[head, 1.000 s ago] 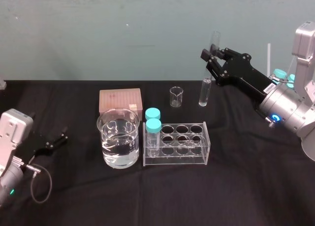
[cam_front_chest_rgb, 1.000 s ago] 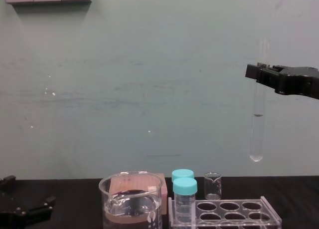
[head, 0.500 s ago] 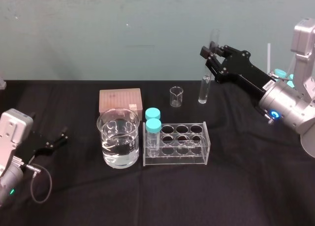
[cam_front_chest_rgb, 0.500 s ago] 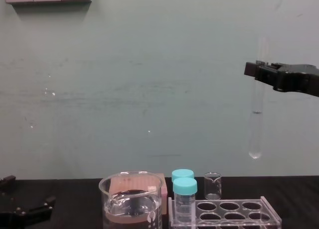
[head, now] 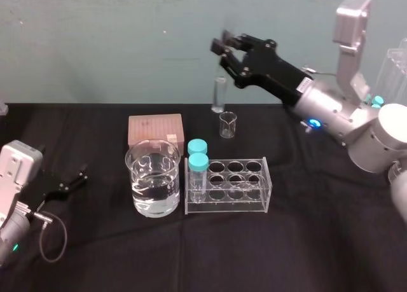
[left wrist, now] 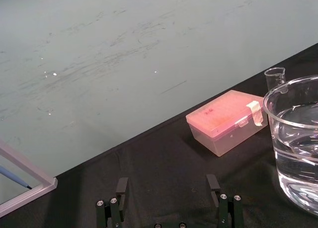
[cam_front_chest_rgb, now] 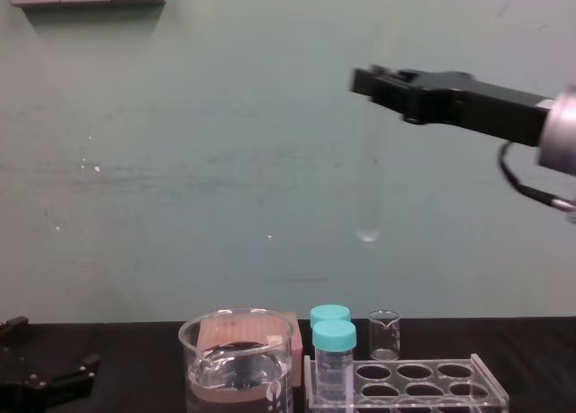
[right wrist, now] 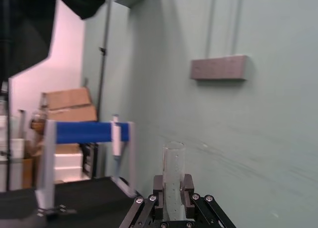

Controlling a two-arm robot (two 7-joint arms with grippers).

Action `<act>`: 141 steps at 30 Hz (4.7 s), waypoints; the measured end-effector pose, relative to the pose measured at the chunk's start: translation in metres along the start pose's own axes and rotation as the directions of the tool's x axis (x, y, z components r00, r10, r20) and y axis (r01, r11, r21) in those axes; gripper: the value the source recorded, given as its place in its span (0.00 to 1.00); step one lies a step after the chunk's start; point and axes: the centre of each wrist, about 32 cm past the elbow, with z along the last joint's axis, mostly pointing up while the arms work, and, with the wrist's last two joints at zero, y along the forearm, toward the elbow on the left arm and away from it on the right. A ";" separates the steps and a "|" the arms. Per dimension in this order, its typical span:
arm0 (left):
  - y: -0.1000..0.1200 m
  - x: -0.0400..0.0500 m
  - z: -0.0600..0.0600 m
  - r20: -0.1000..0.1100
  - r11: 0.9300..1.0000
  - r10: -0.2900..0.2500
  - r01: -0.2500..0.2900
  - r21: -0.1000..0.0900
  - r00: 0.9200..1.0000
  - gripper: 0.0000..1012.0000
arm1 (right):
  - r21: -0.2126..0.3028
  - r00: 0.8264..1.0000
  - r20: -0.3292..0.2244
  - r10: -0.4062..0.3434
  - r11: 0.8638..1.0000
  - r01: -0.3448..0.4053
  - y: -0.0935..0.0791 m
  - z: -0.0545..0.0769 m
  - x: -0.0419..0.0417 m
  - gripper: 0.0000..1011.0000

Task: Hold the test tube with one hand and immerse one end into the beaker, then return it to the test tube rack.

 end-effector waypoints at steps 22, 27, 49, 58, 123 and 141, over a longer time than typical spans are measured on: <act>0.000 0.0000 0.000 0.000 1.000 0.000 0.000 0.000 1.000 0.99 | 0.058 0.966 -0.104 0.235 0.971 -0.230 0.058 -0.021 -0.0306 0.22; 0.000 0.0000 0.000 0.000 1.000 0.000 0.000 0.000 1.000 0.99 | 0.031 0.961 -0.128 0.246 0.969 -0.244 0.058 -0.031 -0.0346 0.22; 0.000 0.0000 0.000 0.000 1.000 0.000 0.000 0.000 1.000 0.99 | -0.031 0.944 -0.182 0.275 0.958 -0.285 0.067 -0.058 -0.0372 0.22; 0.000 0.0000 0.000 0.000 1.000 0.000 0.000 0.000 1.000 0.99 | -0.057 0.942 -0.192 0.274 0.956 -0.289 0.067 -0.066 -0.0364 0.22; 0.000 0.0000 0.000 0.000 1.000 0.000 0.000 0.000 1.000 0.99 | -0.125 0.943 -0.206 0.262 0.948 -0.291 0.062 -0.081 -0.0385 0.22; 0.000 0.0000 0.000 0.000 1.000 0.000 0.000 0.000 1.000 0.99 | -0.127 0.941 -0.208 0.267 0.947 -0.296 0.060 -0.080 -0.0388 0.22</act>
